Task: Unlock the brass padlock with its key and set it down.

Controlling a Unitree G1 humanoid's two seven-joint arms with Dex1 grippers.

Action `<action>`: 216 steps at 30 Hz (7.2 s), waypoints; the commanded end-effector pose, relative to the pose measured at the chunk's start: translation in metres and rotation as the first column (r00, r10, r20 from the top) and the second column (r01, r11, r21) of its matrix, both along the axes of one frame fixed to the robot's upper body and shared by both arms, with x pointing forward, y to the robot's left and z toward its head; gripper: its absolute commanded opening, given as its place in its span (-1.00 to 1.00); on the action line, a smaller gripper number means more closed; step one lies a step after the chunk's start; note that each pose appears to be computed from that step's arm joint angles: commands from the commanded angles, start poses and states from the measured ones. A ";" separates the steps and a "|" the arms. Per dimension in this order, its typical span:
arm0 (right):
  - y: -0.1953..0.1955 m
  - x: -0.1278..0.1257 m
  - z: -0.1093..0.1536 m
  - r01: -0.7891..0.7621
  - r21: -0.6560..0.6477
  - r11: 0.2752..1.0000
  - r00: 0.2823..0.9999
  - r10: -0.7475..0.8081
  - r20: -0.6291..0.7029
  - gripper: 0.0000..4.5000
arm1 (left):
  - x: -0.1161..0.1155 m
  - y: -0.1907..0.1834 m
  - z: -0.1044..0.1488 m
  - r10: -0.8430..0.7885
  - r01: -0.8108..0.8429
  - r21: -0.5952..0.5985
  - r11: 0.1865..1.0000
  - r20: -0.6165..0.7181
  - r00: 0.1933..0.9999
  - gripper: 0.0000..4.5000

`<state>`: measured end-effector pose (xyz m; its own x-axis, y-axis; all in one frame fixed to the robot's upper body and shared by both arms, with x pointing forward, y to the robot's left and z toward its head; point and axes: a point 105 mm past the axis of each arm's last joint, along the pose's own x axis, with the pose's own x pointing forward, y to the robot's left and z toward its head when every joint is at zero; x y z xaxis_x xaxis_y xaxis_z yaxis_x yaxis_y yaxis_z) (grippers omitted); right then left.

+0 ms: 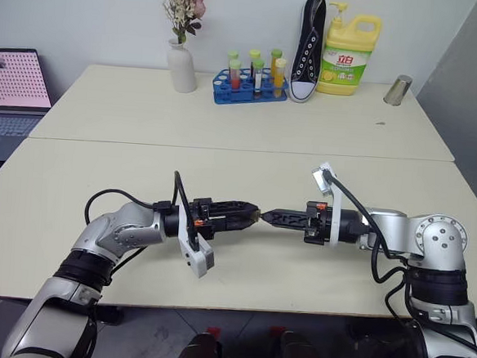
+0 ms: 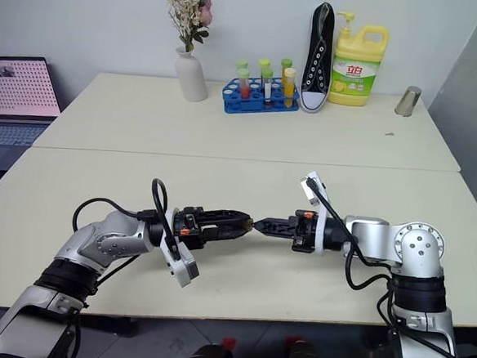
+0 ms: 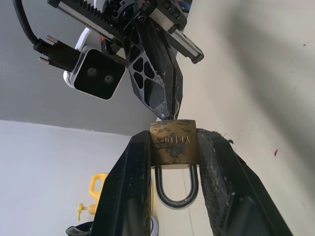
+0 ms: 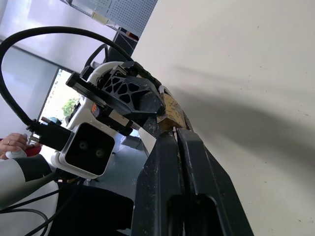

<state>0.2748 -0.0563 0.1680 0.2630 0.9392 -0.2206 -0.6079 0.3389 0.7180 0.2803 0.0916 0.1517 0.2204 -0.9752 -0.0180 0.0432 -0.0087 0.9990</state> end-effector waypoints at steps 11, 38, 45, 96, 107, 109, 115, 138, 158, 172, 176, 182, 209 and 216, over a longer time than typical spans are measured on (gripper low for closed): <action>0.014 -0.006 0.025 -0.015 0.077 0.997 1.000 0.016 -0.008 -1.00 | -0.001 -0.002 0.001 -0.021 0.020 0.012 1.000 0.029 0.999 -0.57; 0.011 0.004 0.012 0.025 -0.127 0.992 0.862 0.043 0.504 0.44 | 0.000 -0.006 0.012 -0.013 0.014 -0.055 0.998 0.019 1.000 -0.57; 0.015 0.006 0.007 0.016 -0.136 0.991 0.866 0.055 0.498 0.36 | 0.000 -0.005 0.012 -0.010 0.011 -0.053 0.999 0.019 1.000 -0.57; 0.004 -0.001 0.016 -0.007 -0.154 0.988 0.790 0.099 0.605 -0.94 | 0.029 0.015 0.013 -0.038 -0.373 -0.255 0.892 -0.864 0.501 -1.00; 0.006 -0.005 0.016 -0.031 -0.152 0.988 0.789 0.118 0.603 -0.94 | 0.026 0.006 0.004 -0.140 -0.363 -0.255 0.896 -0.939 0.314 -1.00; 0.005 -0.005 0.016 -0.030 -0.153 0.988 0.789 0.117 0.603 -0.94 | 0.023 0.007 0.003 -0.145 -0.357 -0.254 0.899 -0.941 0.305 -1.00; 0.004 -0.003 0.014 -0.021 -0.155 0.988 0.794 0.111 0.597 -0.94 | 0.014 0.010 -0.001 -0.154 -0.342 -0.244 0.907 -0.950 0.270 -1.00; 0.004 -0.004 0.009 -0.039 -0.168 0.985 0.801 0.131 0.584 -0.94 | 0.007 0.003 0.004 -0.203 -0.334 -0.270 0.903 -0.953 0.223 -1.00; 0.004 -0.003 0.006 -0.044 -0.177 0.983 0.804 0.140 0.579 -0.94 | -0.010 0.003 0.019 -0.235 -0.302 -0.266 0.915 -0.962 0.136 -1.00; 0.005 -0.003 0.005 -0.050 -0.176 0.983 0.805 0.144 0.575 -0.94 | -0.007 0.007 0.032 -0.285 -0.333 -0.284 0.899 -0.957 0.048 -1.00; 0.005 -0.004 0.005 -0.052 -0.176 0.983 0.806 0.145 0.574 -0.94 | -0.006 0.006 0.030 -0.293 -0.344 -0.292 0.892 -0.955 0.050 -1.00; 0.004 -0.004 0.005 -0.050 -0.180 0.982 0.806 0.146 0.574 -0.94 | -0.011 0.009 0.022 -0.252 -0.319 -0.258 0.912 -0.966 0.061 -1.00; 0.013 0.058 -0.057 -0.070 -0.330 0.941 0.954 0.160 0.255 -0.94 | -0.018 0.041 -0.022 0.155 -0.251 -0.005 0.968 -0.776 0.612 1.00; -0.013 0.068 -0.063 -0.033 -0.428 0.903 0.945 0.168 0.280 0.01 | -0.007 0.043 -0.021 0.146 -0.323 -0.032 0.946 -0.847 0.511 1.00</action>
